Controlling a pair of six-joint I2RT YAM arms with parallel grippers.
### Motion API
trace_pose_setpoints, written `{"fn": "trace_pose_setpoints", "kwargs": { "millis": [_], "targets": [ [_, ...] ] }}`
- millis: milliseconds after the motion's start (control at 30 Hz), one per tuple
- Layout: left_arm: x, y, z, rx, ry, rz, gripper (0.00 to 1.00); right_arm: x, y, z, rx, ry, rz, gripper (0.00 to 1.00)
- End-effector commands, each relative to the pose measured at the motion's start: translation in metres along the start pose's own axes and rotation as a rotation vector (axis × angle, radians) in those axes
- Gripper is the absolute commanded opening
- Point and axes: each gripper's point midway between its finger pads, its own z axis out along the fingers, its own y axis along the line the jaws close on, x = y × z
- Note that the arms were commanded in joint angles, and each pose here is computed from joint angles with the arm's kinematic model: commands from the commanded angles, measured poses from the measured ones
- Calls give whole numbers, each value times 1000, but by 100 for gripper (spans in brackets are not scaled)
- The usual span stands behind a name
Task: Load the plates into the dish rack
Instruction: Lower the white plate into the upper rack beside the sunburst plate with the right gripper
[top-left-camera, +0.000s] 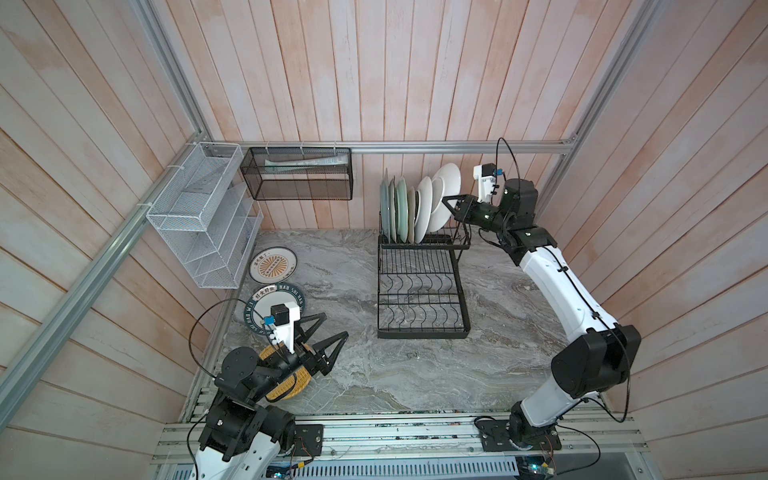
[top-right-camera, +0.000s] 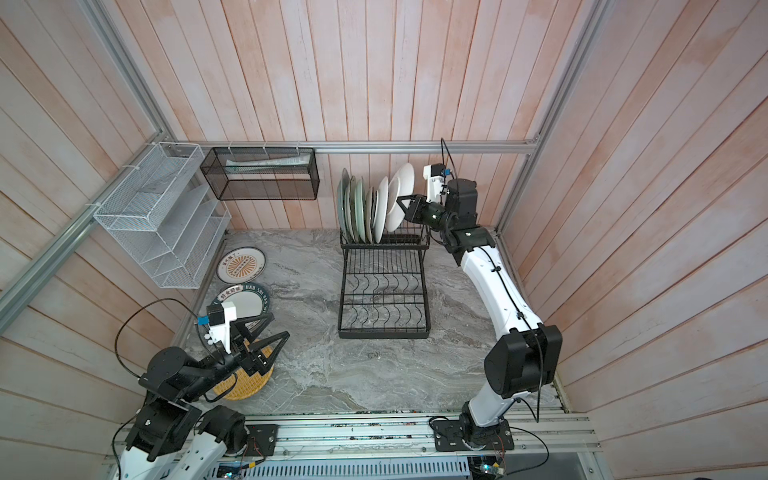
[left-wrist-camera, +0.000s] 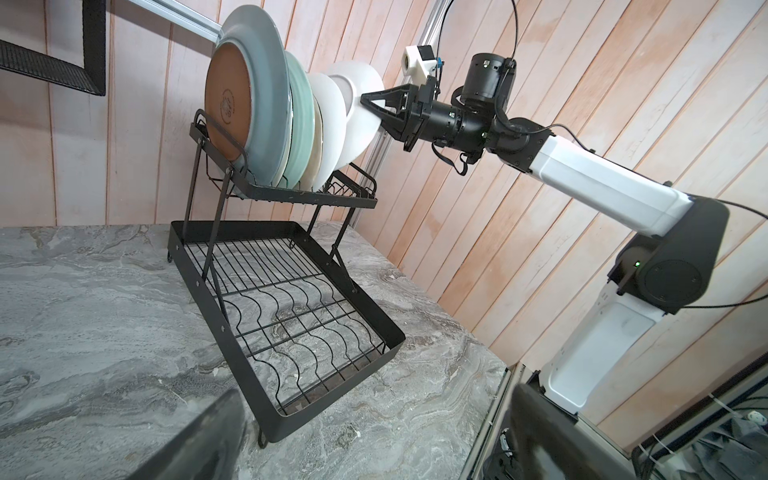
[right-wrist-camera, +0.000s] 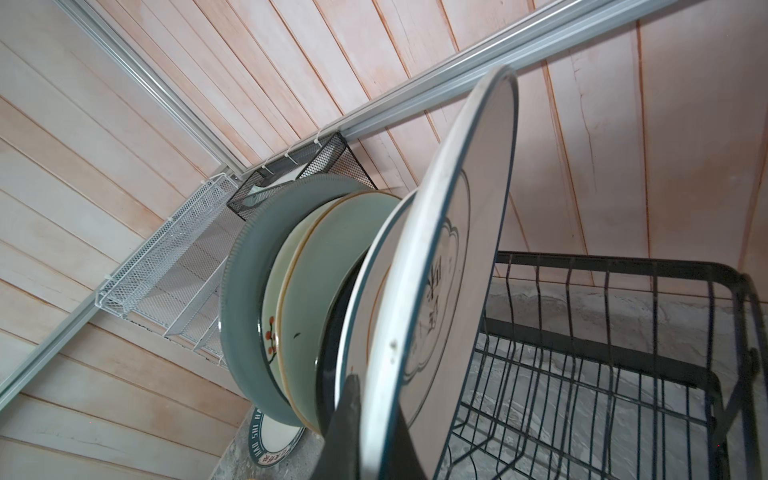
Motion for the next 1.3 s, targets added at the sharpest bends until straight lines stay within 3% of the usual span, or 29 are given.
{"fn": "trace_pose_setpoints", "kwargs": {
  "millis": [0, 767, 1267],
  "targets": [
    [1, -1, 1, 18, -4, 6, 100, -31, 36, -16, -88, -85, -59, 0],
    [1, -1, 1, 14, -7, 3, 100, 8, -13, 11, 31, 20, -44, 0],
    [1, 0, 1, 12, -6, 3, 100, 33, -25, 36, 160, 78, -101, 0]
  ]
}}
